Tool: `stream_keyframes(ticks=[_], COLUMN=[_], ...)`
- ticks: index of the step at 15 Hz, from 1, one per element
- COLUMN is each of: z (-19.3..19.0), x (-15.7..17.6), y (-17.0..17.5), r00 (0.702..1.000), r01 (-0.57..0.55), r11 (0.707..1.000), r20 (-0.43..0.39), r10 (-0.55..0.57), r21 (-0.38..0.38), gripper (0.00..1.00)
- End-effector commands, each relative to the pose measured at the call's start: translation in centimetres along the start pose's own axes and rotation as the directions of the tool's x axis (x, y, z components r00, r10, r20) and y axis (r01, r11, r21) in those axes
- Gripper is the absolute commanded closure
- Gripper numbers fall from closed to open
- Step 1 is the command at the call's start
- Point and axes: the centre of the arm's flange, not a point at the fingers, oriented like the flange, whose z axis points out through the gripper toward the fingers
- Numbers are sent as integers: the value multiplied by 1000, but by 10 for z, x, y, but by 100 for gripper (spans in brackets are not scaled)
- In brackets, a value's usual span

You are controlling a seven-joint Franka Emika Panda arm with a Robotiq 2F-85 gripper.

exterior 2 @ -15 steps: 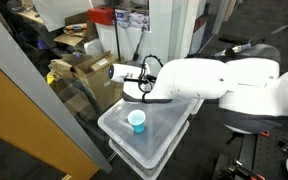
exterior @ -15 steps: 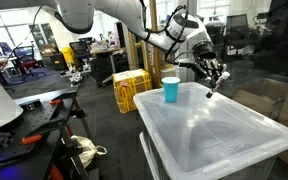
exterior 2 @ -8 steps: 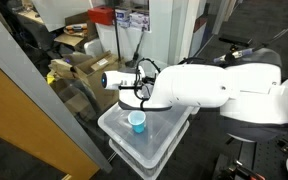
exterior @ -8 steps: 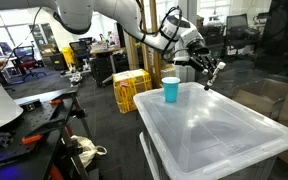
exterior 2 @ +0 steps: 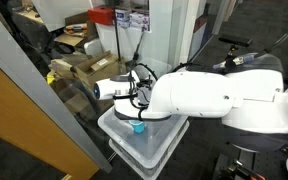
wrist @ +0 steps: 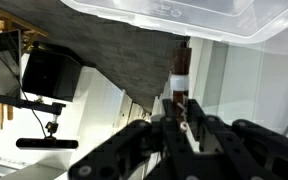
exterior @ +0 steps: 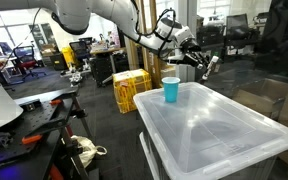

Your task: Pick up the marker and put it in the blue cup

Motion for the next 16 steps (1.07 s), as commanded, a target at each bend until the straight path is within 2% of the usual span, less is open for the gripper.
stream_keyframes(ticks=[1,16], z=[-22,-81], x=[-12,-47], y=[-12,12], r00=[999,993], r01=[49,90], r11=[999,996], r20=[-9,-80], r10=[-49,-89], r21=[3,4], gripper=[95,95])
